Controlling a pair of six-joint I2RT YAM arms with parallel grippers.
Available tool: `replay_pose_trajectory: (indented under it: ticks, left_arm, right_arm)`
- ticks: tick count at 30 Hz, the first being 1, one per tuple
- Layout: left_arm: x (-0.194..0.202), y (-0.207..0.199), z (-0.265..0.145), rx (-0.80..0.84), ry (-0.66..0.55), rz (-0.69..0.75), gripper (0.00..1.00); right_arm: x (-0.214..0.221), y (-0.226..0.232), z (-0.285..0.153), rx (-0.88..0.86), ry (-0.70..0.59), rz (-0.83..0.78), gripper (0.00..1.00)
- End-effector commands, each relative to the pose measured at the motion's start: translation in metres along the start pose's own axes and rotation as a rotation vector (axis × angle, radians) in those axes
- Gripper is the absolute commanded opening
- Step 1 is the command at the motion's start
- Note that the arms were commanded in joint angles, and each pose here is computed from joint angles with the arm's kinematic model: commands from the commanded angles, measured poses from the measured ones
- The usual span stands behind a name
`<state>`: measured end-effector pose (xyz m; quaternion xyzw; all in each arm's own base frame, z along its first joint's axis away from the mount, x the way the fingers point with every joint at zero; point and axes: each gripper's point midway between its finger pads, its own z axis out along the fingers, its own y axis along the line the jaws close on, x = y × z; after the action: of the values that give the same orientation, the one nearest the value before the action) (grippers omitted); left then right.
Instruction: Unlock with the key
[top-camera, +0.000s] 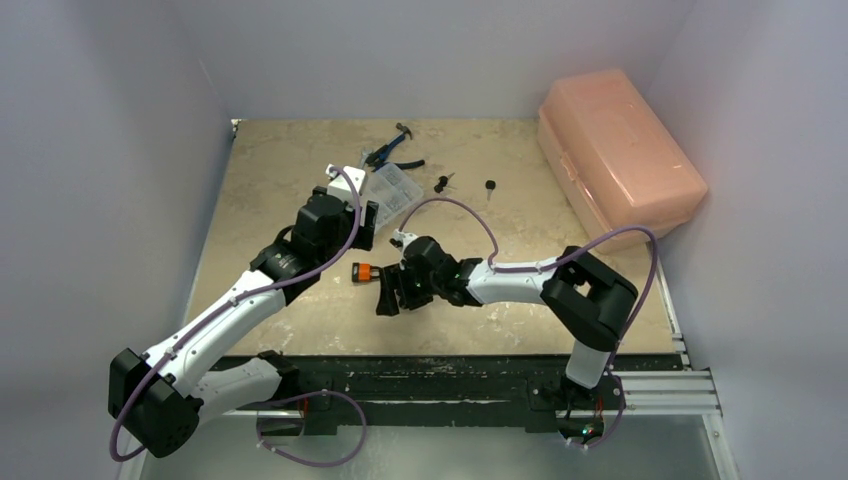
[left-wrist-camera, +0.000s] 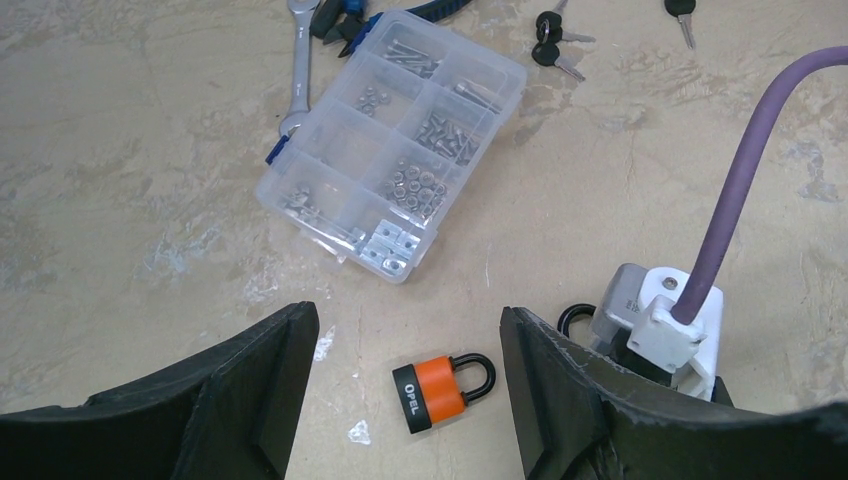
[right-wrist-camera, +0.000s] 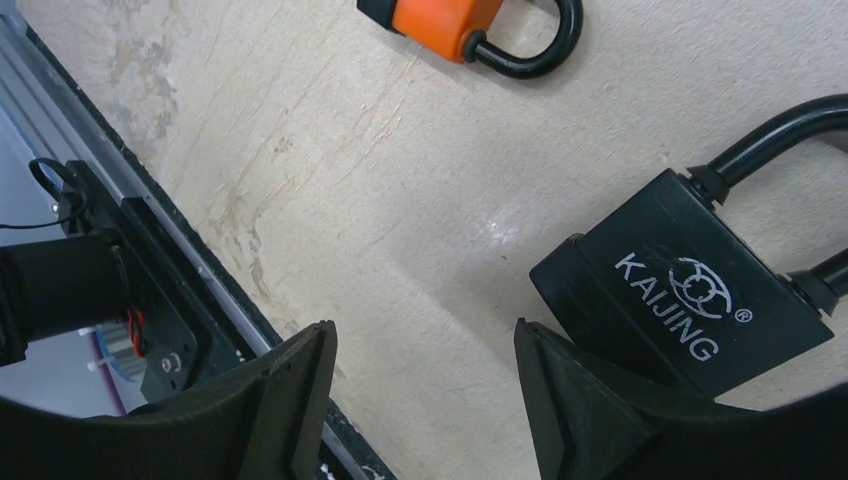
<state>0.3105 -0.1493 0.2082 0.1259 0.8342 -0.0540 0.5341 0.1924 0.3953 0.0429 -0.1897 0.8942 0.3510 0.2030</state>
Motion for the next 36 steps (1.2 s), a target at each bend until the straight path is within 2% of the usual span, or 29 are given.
replay_pose_trajectory:
  ticks: [1, 9, 14, 18, 25, 29, 36]
  left_arm:
    - [-0.013, 0.000, -0.002, 0.000, -0.032, 0.005, 0.71]
    - [-0.013, 0.001, -0.003, -0.007, -0.033, 0.004, 0.71]
    - [-0.013, 0.001, -0.003, -0.007, -0.034, 0.004, 0.71]
    - [-0.013, 0.001, -0.003, -0.005, -0.035, 0.004, 0.71]
    - [-0.010, -0.007, 0.000, 0.034, -0.013, 0.009, 0.71]
    - [-0.001, -0.026, 0.005, 0.130, 0.025, 0.017, 0.71]
    - [0.030, -0.063, 0.017, 0.277, 0.167, 0.044, 0.72]
  right_arm:
    - [-0.032, 0.006, 0.001, 0.017, -0.097, -0.027, 0.73]
    - [-0.057, -0.014, 0.005, 0.117, -0.127, -0.069, 0.74]
    - [-0.073, 0.032, -0.026, -0.062, -0.127, -0.110, 0.75]
    - [-0.080, 0.049, -0.065, -0.082, -0.153, -0.116, 0.77]
    - [-0.069, -0.020, -0.095, 0.243, -0.217, -0.026, 0.88]
    - [-0.055, -0.055, -0.100, 0.385, -0.225, 0.070, 0.99]
    - [-0.071, -0.110, -0.129, 0.527, -0.312, 0.184, 0.99]
